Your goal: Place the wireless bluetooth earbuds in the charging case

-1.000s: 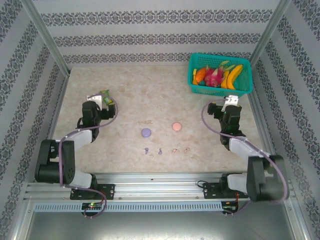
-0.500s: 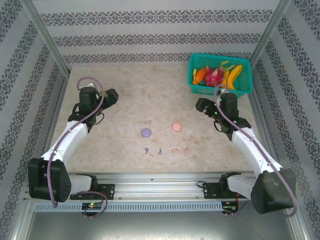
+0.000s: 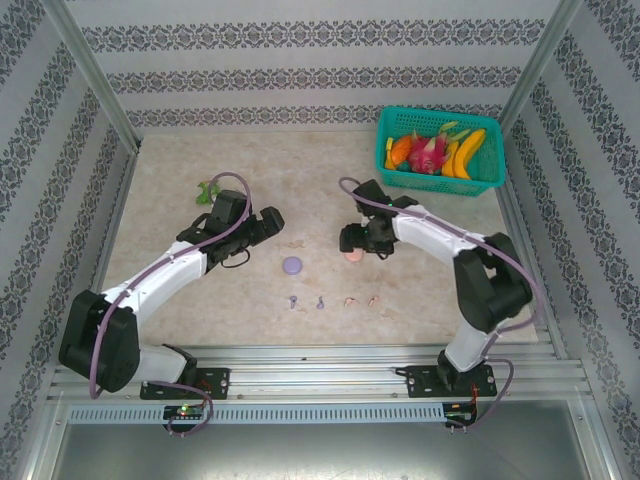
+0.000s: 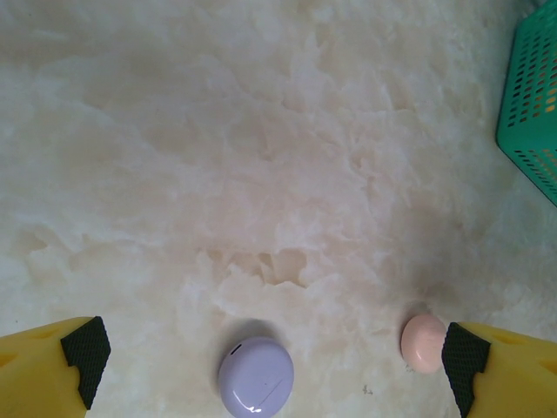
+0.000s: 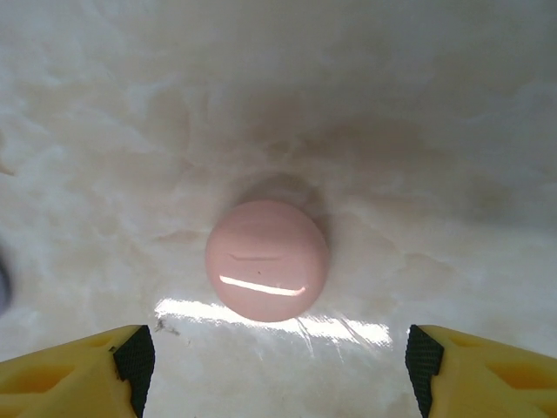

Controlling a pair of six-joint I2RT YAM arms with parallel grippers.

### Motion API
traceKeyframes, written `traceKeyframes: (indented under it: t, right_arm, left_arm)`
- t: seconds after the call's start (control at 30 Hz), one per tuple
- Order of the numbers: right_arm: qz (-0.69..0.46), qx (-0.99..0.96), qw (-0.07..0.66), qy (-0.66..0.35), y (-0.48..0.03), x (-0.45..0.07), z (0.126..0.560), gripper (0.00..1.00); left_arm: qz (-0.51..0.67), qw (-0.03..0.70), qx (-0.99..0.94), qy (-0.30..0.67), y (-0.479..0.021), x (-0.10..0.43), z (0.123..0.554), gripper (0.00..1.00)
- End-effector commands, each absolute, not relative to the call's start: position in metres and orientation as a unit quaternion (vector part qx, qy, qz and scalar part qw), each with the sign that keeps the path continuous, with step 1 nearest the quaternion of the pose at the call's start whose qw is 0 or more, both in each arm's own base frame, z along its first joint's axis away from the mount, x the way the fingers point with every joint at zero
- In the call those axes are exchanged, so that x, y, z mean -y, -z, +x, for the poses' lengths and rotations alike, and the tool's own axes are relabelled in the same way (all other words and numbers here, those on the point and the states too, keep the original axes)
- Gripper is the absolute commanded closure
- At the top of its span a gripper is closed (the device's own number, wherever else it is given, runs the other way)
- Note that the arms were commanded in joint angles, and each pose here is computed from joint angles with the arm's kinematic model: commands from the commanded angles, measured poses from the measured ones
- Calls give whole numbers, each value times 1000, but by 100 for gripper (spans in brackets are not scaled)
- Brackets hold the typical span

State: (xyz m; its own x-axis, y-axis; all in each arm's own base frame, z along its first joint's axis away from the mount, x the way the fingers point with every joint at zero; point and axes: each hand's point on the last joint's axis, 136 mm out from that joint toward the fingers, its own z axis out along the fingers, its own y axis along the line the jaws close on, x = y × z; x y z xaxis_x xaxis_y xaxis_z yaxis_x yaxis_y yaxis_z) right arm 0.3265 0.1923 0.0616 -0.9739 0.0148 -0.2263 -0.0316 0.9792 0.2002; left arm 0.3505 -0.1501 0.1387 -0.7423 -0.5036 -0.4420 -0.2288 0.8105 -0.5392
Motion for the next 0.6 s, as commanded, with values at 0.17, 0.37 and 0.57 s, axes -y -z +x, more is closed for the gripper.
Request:
traceKeyframes:
  t: [0.17,0.37,0.57]
  right_arm:
    - [-16,-995,86,-42,-37,-200,330,22]
    - [-19,-996,81,-25,-25,-197,337,24]
    - [-18,-997,76,-23,-16,-195,339,28]
  left_arm:
    - [-201,274,-914,223,-125,155,349,0]
    - [-194,264,-915,235,-119,164,356,0]
    - [-189,257,-915,248,-118,172,359,0]
